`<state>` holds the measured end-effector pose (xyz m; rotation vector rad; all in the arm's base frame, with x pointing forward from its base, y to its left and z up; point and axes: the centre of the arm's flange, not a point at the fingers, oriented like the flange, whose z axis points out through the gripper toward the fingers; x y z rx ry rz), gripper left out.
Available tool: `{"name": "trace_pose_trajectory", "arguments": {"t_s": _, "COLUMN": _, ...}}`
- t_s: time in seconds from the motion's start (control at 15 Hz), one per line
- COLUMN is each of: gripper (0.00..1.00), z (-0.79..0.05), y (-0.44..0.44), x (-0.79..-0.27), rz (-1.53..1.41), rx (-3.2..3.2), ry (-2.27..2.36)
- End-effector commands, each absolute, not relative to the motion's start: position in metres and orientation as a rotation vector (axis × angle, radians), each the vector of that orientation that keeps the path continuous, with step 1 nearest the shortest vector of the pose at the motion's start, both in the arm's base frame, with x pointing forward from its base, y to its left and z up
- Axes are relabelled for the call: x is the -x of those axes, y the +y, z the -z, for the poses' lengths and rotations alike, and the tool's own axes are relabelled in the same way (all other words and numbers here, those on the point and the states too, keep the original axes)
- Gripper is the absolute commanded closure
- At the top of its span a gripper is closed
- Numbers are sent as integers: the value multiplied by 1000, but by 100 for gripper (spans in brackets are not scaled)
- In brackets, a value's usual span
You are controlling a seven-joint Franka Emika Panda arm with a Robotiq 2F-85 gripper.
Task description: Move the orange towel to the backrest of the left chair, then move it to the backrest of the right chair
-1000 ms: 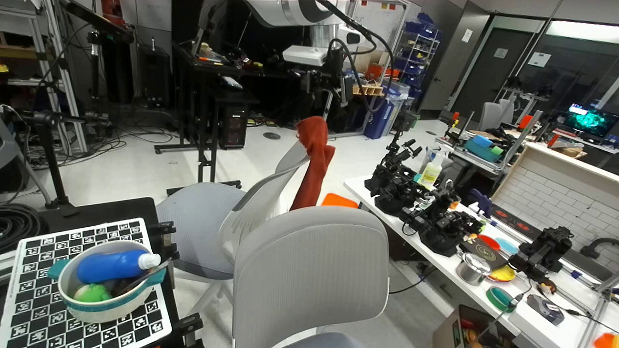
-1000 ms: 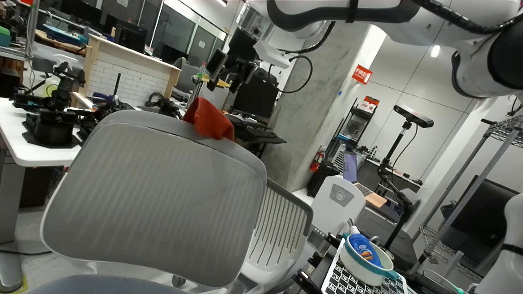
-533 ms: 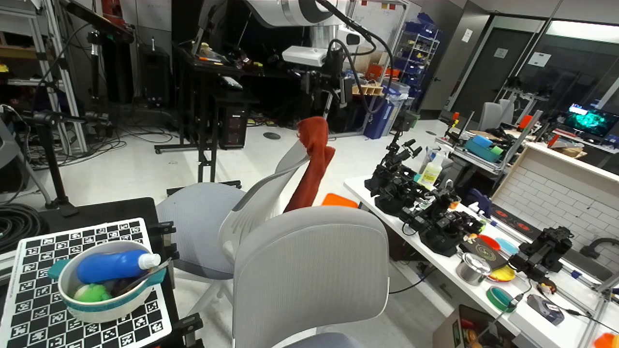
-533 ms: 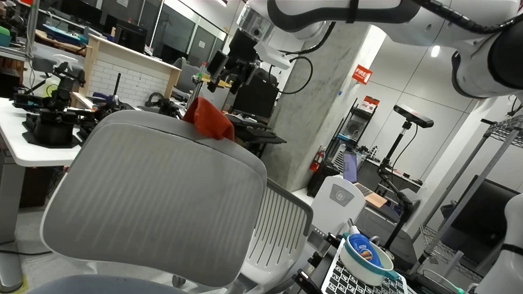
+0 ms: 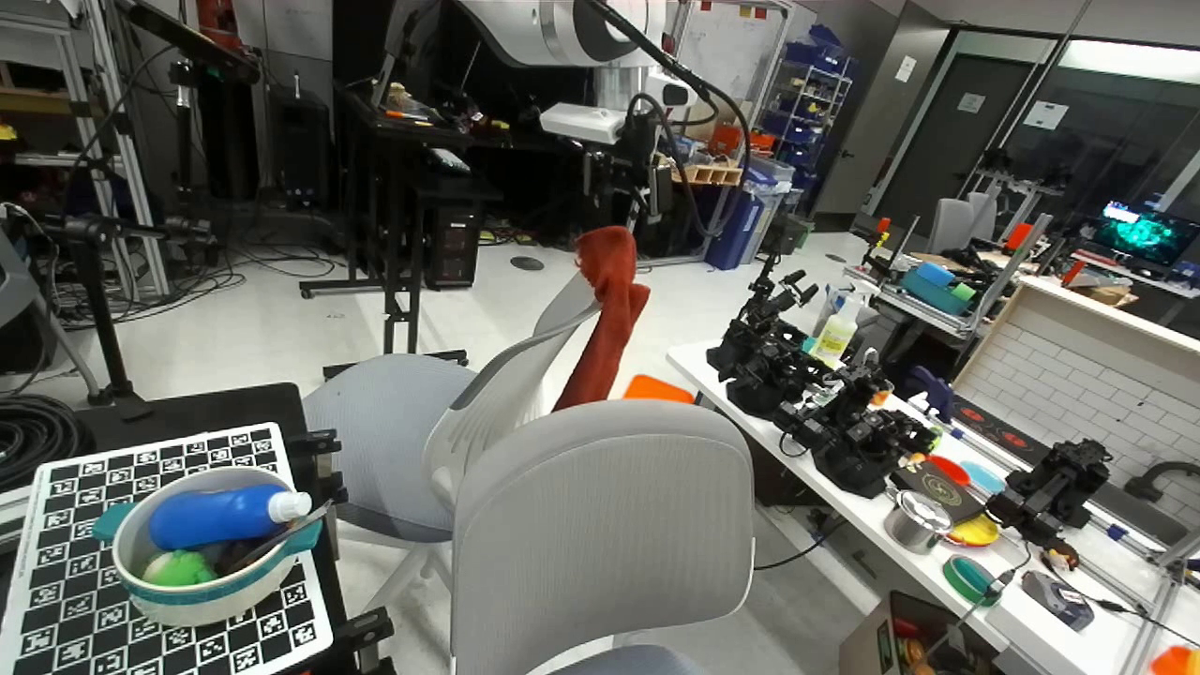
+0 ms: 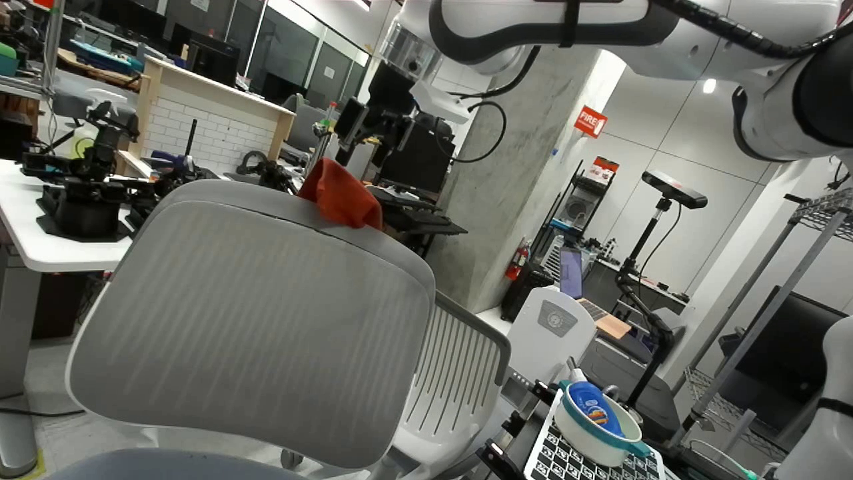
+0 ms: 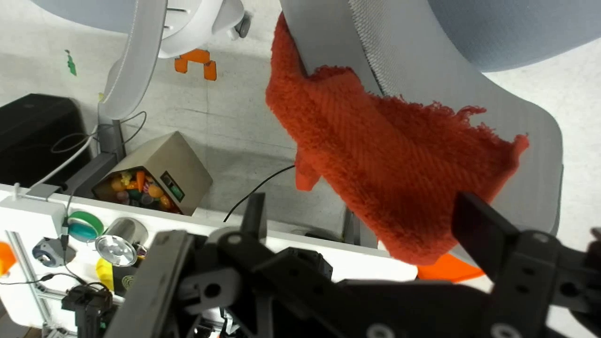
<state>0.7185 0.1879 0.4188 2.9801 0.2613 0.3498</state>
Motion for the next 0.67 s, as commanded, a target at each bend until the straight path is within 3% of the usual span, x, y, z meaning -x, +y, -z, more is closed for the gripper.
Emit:
{"name": "trace_pose_trajectory", "arguments": {"t_s": 0.0, "gripper": 0, "z": -413, "y": 187, "x": -732, "rz": -300, "rx": -3001, "ry": 301}}
{"name": "trace_pose_trajectory", "arguments": {"t_s": 0.53, "gripper": 0, "z": -381, "y": 196, "x": -768, "rz": -195, "rx": -3010, "ry": 519}}
{"name": "trace_pose_trajectory", "arguments": {"t_s": 0.6, "gripper": 25, "z": -375, "y": 199, "x": -773, "rz": -180, "rx": -3012, "ry": 548}}
